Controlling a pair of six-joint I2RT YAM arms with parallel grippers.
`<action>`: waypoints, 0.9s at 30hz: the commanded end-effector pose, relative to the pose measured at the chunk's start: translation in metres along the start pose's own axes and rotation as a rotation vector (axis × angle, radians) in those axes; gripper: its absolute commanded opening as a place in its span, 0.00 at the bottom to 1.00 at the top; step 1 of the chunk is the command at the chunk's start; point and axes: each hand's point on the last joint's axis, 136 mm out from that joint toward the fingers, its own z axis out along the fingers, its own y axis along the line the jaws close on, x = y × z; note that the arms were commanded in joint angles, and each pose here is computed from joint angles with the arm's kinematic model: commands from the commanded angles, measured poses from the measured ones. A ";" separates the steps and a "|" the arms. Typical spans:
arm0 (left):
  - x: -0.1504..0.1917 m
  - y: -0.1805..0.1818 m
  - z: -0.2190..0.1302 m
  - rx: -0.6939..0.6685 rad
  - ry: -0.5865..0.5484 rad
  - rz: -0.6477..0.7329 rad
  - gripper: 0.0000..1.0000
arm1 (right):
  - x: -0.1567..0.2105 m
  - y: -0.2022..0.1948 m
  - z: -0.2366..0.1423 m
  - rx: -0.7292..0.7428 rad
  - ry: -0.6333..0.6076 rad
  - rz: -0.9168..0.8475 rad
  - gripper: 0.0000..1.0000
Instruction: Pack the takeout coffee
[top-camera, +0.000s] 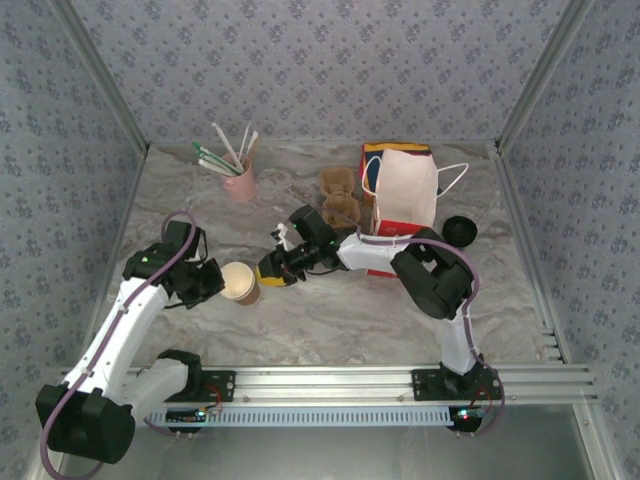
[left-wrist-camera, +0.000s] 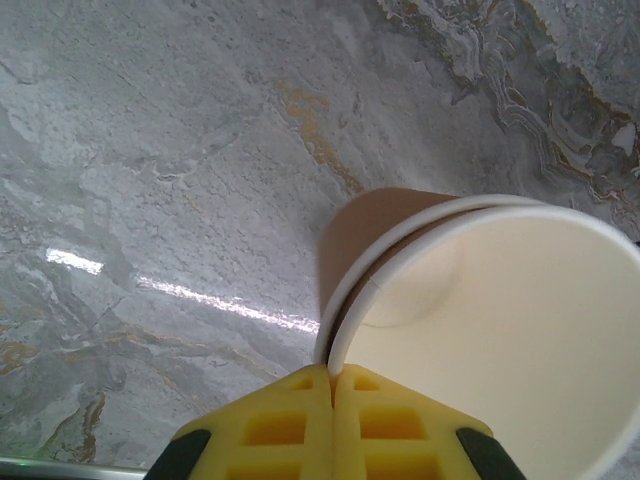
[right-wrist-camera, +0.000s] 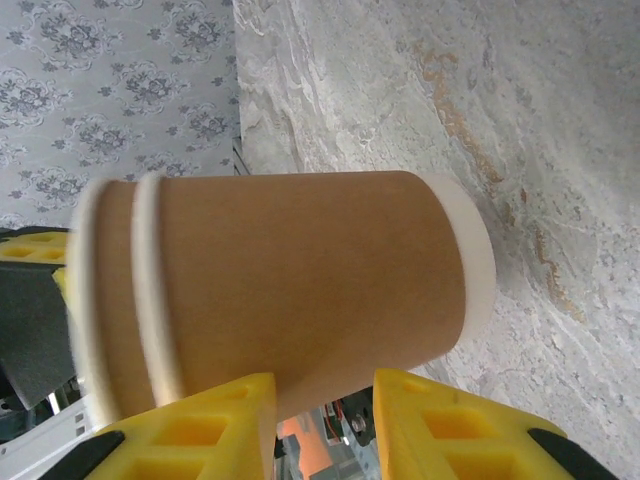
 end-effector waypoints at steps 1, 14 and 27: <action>0.000 -0.002 -0.004 0.028 -0.009 0.011 0.00 | 0.004 0.000 0.004 0.006 0.027 -0.011 0.32; 0.001 0.002 -0.002 -0.002 0.004 0.025 0.00 | 0.001 0.009 -0.014 0.049 -0.011 -0.047 0.31; 0.000 0.002 -0.006 -0.004 0.000 0.030 0.00 | -0.002 0.020 -0.022 0.044 -0.029 -0.075 0.27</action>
